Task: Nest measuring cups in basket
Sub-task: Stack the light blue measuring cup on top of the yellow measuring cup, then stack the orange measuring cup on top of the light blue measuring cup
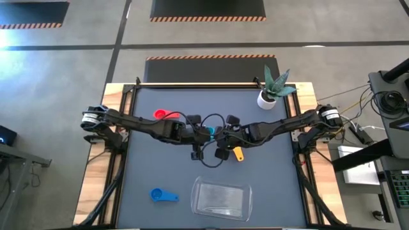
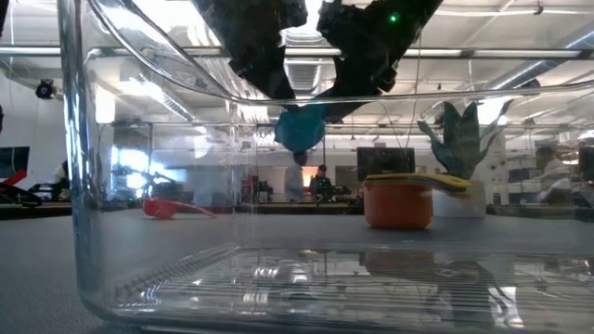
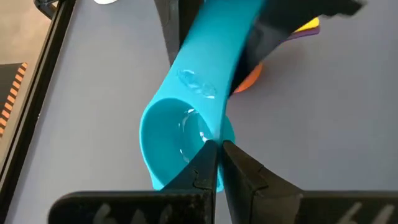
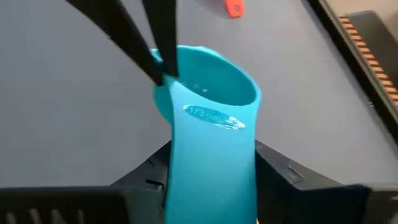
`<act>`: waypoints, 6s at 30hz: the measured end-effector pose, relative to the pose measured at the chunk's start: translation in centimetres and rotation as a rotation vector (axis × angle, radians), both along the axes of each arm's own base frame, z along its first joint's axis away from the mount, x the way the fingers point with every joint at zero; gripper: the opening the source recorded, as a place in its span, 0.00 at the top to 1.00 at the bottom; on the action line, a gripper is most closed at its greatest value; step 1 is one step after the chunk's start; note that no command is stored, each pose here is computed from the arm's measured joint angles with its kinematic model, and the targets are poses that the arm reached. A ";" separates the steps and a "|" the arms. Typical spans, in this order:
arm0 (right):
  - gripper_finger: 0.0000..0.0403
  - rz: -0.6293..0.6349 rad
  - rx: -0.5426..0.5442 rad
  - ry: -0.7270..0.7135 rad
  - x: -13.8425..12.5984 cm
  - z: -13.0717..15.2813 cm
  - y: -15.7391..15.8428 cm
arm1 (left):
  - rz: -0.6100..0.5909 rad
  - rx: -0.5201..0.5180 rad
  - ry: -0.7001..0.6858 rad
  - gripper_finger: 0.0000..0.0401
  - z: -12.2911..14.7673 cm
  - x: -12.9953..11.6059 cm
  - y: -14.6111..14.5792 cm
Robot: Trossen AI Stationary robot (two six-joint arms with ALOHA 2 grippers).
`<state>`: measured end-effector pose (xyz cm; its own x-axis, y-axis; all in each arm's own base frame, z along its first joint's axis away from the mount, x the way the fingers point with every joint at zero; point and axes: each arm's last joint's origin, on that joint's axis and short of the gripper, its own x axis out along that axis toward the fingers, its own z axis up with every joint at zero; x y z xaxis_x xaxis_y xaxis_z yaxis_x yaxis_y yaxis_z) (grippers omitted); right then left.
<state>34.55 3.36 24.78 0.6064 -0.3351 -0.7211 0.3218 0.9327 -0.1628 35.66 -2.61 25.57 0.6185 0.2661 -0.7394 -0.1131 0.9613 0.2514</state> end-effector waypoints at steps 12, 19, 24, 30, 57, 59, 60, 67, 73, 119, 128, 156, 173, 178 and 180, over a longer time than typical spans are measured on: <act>0.47 0.014 0.132 -0.019 -0.1 0.2 0.2 | 0.030 0.040 0.007 1.00 -0.6 -0.2 0.1; 0.39 -0.049 0.161 -0.040 -0.1 0.4 -0.5 | 0.049 0.049 -0.008 1.00 -0.7 -0.1 0.0; 0.35 -0.073 0.109 -0.045 -0.1 0.4 -0.8 | 0.057 0.045 -0.010 1.00 -1.4 -0.3 0.1; 0.34 -0.076 0.085 -0.044 -0.1 0.4 -0.9 | 0.070 0.035 -0.006 1.00 -2.2 -0.5 0.1; 0.67 -0.043 0.056 -0.034 0.0 0.5 -1.1 | 0.066 0.030 -0.029 1.00 -2.1 -0.3 0.0; 0.67 -0.041 0.059 -0.032 0.0 0.5 -1.1 | 0.066 0.030 -0.029 1.00 -2.1 -0.3 0.0; 0.67 -0.041 0.059 -0.032 0.0 0.5 -1.1 | 0.066 0.030 -0.029 1.00 -2.1 -0.3 0.0; 0.68 -0.041 0.058 -0.027 0.0 0.4 -1.1 | 0.067 0.028 -0.031 1.00 -2.1 -0.3 0.0; 0.68 -0.046 0.051 -0.016 -0.1 0.4 -1.1 | 0.066 0.027 -0.033 0.95 -2.1 -0.3 0.0; 0.66 -0.389 0.081 -0.169 -10.7 -5.3 5.0 | 0.066 -0.099 -0.697 0.77 -1.5 -12.3 1.3; 0.64 -0.385 0.119 -0.147 -10.5 -6.0 5.2 | 0.065 -0.092 -0.700 0.77 -1.1 -12.3 1.3; 0.30 -0.233 0.209 -0.228 -12.6 -2.3 6.6 | 0.345 -0.201 0.085 0.77 -2.2 -13.8 4.9; 0.32 -0.153 0.233 -0.274 -13.6 -0.9 7.4 | 0.495 -0.342 0.469 0.77 -7.0 -13.3 16.8; 0.32 -0.153 0.233 -0.275 -13.6 -0.9 7.4 | 0.530 -0.278 0.547 0.77 -8.3 -13.3 17.4; 0.32 -0.153 0.234 -0.276 -13.6 -0.9 7.4 | 0.546 -0.245 0.574 0.77 -8.7 -13.2 17.6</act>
